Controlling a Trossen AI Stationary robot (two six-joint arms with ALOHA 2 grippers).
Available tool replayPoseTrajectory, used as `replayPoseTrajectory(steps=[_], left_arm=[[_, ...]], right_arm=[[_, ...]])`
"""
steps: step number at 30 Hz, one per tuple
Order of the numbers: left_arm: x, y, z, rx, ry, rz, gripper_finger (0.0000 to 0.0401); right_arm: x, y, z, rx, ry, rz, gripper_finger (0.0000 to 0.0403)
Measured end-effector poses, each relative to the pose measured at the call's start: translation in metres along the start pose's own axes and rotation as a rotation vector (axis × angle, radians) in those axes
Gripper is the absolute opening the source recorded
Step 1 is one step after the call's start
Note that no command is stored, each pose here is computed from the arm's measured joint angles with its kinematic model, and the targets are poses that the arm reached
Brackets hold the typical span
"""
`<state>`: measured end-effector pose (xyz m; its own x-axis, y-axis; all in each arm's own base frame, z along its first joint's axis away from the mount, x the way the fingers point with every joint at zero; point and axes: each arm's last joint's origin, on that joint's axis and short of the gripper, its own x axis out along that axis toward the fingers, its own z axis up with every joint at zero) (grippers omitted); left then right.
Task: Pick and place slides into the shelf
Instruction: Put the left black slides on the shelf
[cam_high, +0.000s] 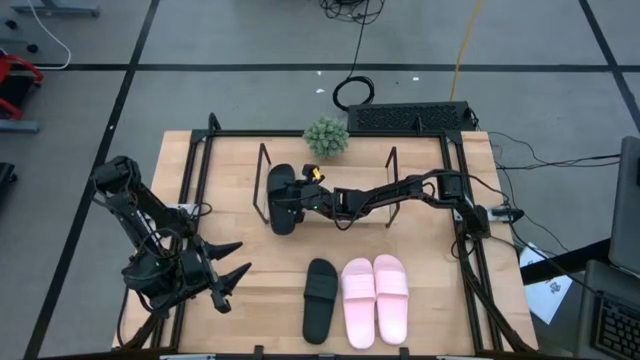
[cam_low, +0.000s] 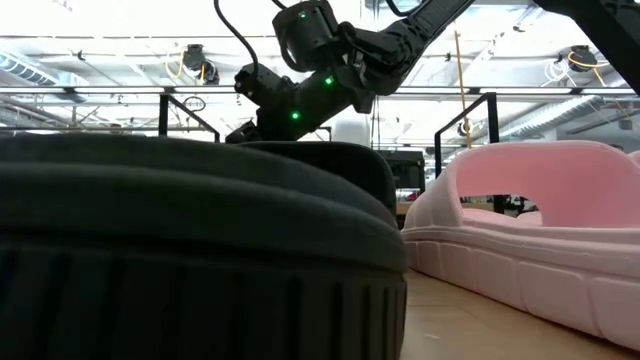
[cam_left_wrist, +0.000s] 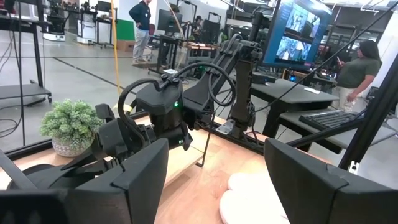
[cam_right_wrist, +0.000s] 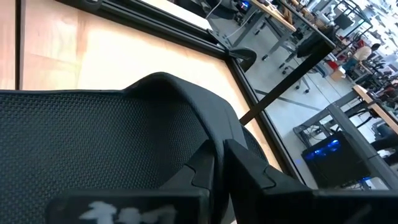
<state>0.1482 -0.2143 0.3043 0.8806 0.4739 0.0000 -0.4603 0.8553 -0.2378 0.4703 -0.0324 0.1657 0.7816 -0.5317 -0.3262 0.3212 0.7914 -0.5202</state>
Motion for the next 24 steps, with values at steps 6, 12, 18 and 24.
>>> replayPoseTrajectory(steps=[6, 12, 18, 24], left_arm=[[-0.0026, -0.0003, -0.0001, -0.002, 0.002, -0.010, 0.0266], [-0.0065, -0.0006, -0.0002, -0.016, 0.006, -0.024, 0.0266], [-0.0069, -0.0007, -0.0002, -0.017, 0.007, -0.026, 0.0267], [-0.0069, -0.0007, -0.0003, -0.018, 0.007, -0.026, 0.0266]], right_arm=[[0.0000, 0.0000, 0.0000, 0.002, 0.000, 0.000, 0.0024], [0.0003, -0.0013, 0.0039, 0.030, -0.010, -0.002, 0.0062], [0.0001, -0.0030, 0.0078, 0.036, -0.019, -0.007, 0.0106], [0.0003, -0.0033, 0.0077, 0.041, -0.020, -0.007, 0.0120]])
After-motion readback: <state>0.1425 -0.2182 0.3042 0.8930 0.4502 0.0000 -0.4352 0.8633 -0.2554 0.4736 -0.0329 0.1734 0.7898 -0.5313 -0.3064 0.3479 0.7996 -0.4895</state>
